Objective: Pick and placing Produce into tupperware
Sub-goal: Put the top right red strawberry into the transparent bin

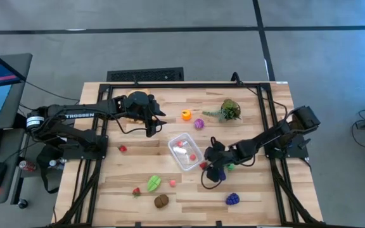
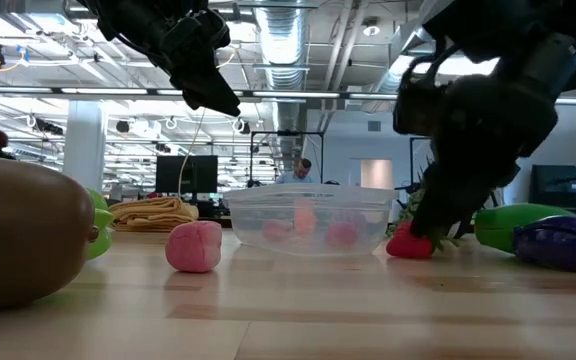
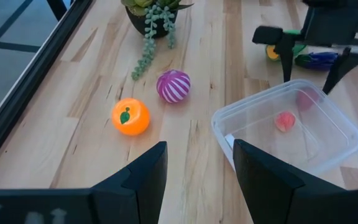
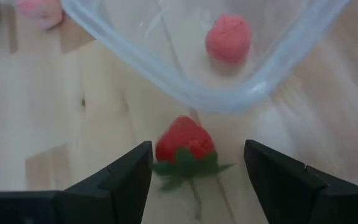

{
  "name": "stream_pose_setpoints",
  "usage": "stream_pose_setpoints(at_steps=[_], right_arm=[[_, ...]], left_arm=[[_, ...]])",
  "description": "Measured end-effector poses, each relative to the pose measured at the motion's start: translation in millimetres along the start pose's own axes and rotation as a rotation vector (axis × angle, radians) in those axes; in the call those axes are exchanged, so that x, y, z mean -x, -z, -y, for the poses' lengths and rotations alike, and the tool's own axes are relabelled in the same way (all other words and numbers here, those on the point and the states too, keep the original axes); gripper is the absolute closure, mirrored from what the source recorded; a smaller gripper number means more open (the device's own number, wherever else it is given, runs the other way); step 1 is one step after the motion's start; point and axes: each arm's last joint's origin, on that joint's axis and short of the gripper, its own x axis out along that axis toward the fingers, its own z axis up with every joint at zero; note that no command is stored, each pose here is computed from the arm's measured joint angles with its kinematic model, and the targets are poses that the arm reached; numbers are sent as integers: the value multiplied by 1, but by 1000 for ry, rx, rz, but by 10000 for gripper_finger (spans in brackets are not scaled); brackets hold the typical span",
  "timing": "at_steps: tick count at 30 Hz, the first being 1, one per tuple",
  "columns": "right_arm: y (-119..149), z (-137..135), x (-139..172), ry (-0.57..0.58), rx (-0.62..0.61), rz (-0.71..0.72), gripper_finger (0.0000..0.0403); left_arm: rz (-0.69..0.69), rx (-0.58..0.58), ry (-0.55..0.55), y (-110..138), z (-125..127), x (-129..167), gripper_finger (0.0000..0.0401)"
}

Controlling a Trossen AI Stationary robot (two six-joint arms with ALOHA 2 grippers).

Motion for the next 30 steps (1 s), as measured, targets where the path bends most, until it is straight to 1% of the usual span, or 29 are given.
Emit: stream_pose_setpoints(at_steps=[6,13,16,20,27,30], right_arm=[[-2,-5,-9,11,-31,-5,127],[-2,-5,-8,8,-33,-9,127],[-2,-5,-8,7,-36,-11,134],[-1,-4,-8,8,-40,-16,158],[0,-4,-9,11,-56,-22,216],[0,-4,-9,5,-61,-23,232]], left_arm=[[-1,-1,0,0,0,0,227],[2,-7,-4,0,0,0,227],[1,-7,-5,0,0,0,227],[1,-7,-7,0,0,0,227],[0,-6,-7,0,0,0,227],[0,-6,-7,0,0,0,227]])
